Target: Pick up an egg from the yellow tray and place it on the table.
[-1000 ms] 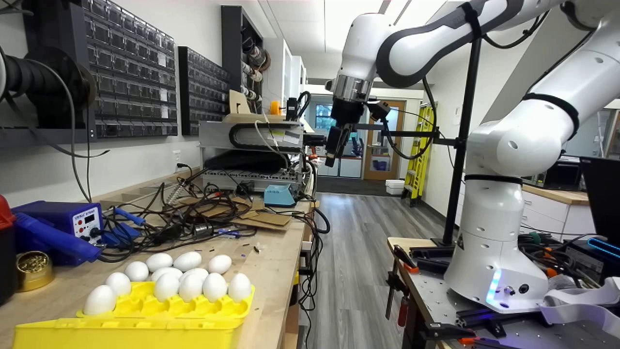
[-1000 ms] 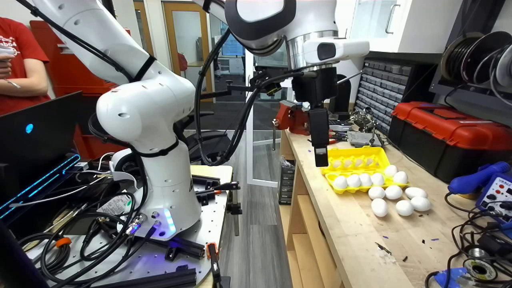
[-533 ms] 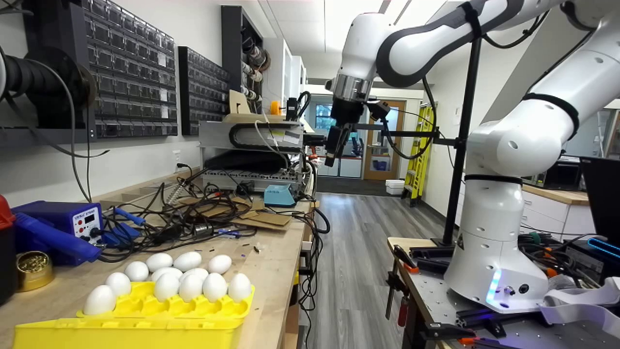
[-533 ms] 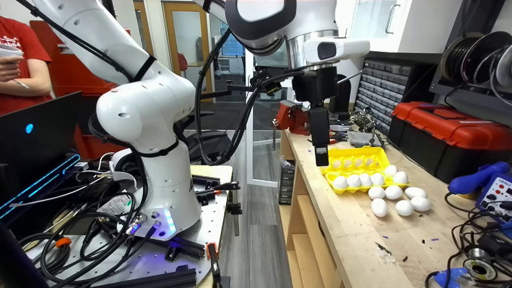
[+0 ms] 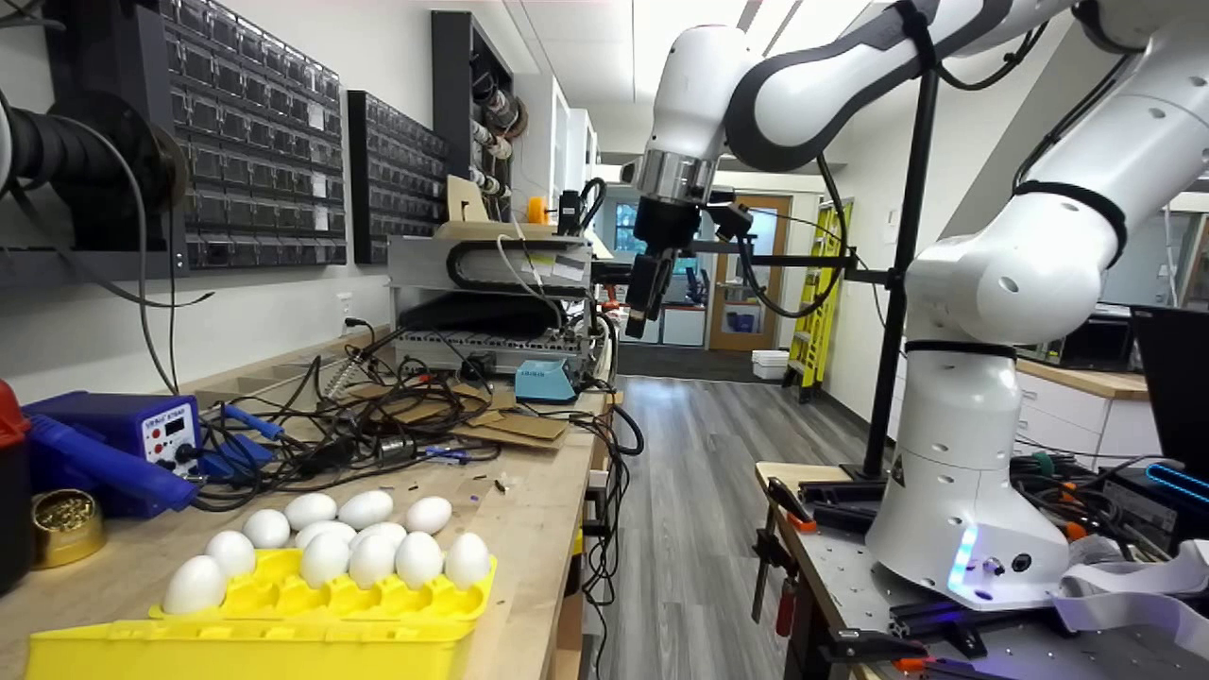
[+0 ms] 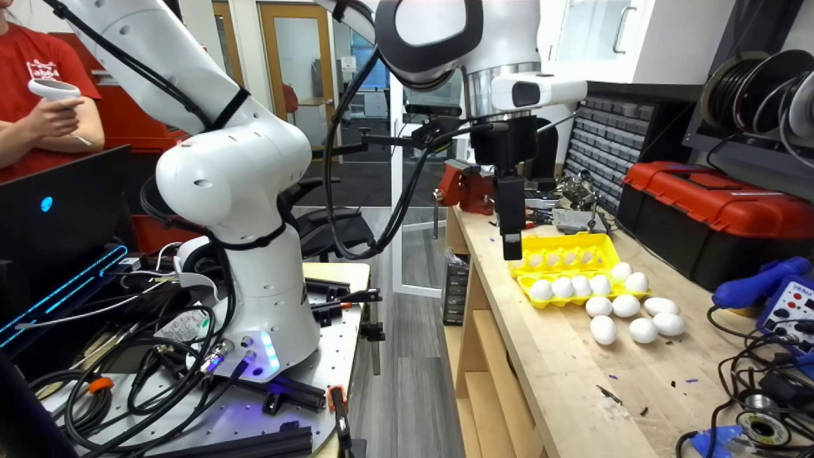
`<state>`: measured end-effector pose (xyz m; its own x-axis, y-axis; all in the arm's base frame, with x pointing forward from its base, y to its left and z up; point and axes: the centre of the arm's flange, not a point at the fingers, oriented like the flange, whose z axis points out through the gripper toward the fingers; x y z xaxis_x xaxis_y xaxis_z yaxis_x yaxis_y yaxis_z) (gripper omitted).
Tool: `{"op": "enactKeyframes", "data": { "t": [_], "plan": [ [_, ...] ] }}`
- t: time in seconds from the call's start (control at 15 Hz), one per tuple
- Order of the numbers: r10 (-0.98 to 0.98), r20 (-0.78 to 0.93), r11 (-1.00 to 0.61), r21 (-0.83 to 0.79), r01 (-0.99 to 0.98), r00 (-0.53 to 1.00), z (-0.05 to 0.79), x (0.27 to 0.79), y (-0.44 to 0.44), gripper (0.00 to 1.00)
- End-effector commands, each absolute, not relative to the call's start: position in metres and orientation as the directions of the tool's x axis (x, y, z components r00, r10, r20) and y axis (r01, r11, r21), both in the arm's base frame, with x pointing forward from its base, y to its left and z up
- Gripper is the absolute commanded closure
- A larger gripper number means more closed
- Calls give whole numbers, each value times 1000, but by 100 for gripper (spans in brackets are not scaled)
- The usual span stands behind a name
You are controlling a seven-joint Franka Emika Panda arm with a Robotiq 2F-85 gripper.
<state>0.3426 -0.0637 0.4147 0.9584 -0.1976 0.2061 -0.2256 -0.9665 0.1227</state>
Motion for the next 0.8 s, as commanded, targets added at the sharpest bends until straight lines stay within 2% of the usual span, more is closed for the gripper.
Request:
{"op": "enactKeyframes", "data": {
  "t": [0.0,0.73],
  "plan": [
    [-196,198,-970,103,-220,960,406,370,-33,0],
    [-119,164,-990,58,-130,979,370,452,72,0]
  ]
}}
